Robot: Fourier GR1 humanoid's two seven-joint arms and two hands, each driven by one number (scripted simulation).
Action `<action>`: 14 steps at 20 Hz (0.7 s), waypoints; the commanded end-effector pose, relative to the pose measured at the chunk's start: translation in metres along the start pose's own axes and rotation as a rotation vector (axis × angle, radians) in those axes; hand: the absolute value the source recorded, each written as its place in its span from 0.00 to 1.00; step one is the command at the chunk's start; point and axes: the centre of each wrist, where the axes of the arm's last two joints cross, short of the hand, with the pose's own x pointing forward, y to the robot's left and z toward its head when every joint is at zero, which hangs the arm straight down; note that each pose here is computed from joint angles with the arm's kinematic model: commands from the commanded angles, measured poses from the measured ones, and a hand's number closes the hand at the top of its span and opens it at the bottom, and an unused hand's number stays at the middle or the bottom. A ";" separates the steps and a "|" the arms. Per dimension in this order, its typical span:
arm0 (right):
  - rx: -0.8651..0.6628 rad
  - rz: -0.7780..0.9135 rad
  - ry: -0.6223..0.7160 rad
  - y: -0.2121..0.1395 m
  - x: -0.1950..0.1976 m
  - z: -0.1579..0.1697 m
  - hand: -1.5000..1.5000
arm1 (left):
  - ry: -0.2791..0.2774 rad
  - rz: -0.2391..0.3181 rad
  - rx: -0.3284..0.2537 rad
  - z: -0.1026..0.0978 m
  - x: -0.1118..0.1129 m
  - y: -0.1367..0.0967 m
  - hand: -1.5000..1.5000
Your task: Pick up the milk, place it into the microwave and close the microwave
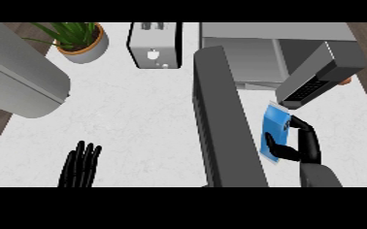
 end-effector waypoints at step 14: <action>0.104 -0.253 -0.160 0.064 0.018 -0.030 1.00 | 0.024 0.005 0.026 0.005 0.005 0.039 0.00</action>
